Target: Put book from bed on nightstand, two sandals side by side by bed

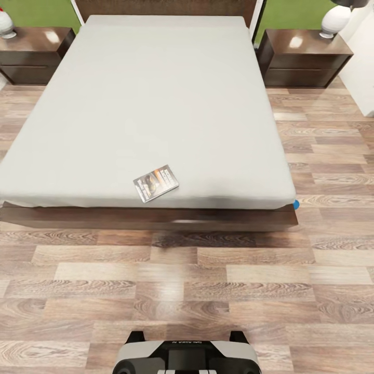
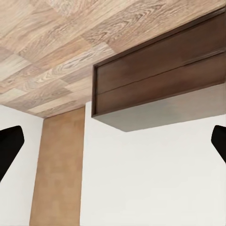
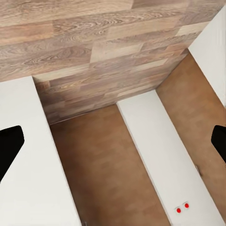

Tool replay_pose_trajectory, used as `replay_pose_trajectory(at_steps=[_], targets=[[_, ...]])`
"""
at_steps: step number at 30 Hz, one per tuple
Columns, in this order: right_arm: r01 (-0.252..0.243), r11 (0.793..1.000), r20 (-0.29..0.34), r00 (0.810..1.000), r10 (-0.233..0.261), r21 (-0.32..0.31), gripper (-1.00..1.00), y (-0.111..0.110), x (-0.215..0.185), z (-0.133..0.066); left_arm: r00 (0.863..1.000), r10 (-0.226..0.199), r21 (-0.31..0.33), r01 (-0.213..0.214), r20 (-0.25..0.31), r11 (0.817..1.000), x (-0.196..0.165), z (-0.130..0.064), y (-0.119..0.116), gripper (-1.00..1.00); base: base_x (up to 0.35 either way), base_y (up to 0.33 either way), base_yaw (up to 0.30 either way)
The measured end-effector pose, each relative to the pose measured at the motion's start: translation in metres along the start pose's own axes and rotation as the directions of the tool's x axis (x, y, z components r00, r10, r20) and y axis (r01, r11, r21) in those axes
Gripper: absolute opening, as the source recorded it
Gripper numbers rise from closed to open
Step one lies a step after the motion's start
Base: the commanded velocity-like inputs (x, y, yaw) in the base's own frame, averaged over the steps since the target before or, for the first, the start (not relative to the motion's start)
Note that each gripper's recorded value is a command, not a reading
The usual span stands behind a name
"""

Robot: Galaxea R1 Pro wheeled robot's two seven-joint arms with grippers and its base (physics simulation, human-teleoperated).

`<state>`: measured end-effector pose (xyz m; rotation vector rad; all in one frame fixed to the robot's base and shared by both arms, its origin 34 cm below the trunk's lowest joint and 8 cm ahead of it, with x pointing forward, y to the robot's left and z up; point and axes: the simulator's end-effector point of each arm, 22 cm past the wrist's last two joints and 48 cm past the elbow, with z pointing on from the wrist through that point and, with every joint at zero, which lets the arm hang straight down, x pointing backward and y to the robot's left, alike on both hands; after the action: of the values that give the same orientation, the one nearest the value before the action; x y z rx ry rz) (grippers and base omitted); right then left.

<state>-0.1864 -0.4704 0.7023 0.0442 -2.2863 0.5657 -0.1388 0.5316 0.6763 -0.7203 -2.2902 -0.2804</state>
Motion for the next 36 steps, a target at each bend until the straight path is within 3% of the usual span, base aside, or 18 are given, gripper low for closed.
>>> replay_pose_trajectory(at_steps=[9,15,23,27,33,36], targets=[[-0.014,1.0,0.041,0.999,0.013,0.027,1.0,-0.02,-0.021,0.005,1.0,-0.006,-0.008,0.006,0.01,1.0,-0.004,0.001,0.002,1.0,0.0,0.0,0.094],[-0.054,0.998,0.074,0.996,0.051,0.037,1.0,-0.026,-0.047,0.008,1.0,-0.008,-0.011,0.008,0.013,1.0,-0.005,0.002,0.003,1.0,0.0,0.0,0.041],[-0.19,0.981,0.149,0.972,0.184,0.028,1.0,-0.024,-0.113,0.008,1.0,-0.008,-0.013,0.008,0.015,1.0,-0.005,0.002,0.004,1.0,0.0,0.0,0.01],[-0.228,0.973,0.18,0.959,0.219,0.03,1.0,-0.026,-0.14,0.007,1.0,-0.008,-0.013,0.008,0.015,1.0,-0.005,0.002,0.004,1.0,0.0,0.0,0.003],[-0.306,0.943,0.252,0.93,0.267,0.132,1.0,-0.056,-0.191,-0.002,1.0,-0.008,-0.013,0.008,0.015,1.0,-0.005,0.002,0.004,1.0,0.0,0.0,0.001],[-0.334,0.931,0.277,0.917,0.286,0.146,1.0,-0.061,-0.21,-0.006,1.0,-0.008,-0.012,0.008,0.015,1.0,-0.005,0.002,0.004,1.0,0.0,0.0,0.0]])
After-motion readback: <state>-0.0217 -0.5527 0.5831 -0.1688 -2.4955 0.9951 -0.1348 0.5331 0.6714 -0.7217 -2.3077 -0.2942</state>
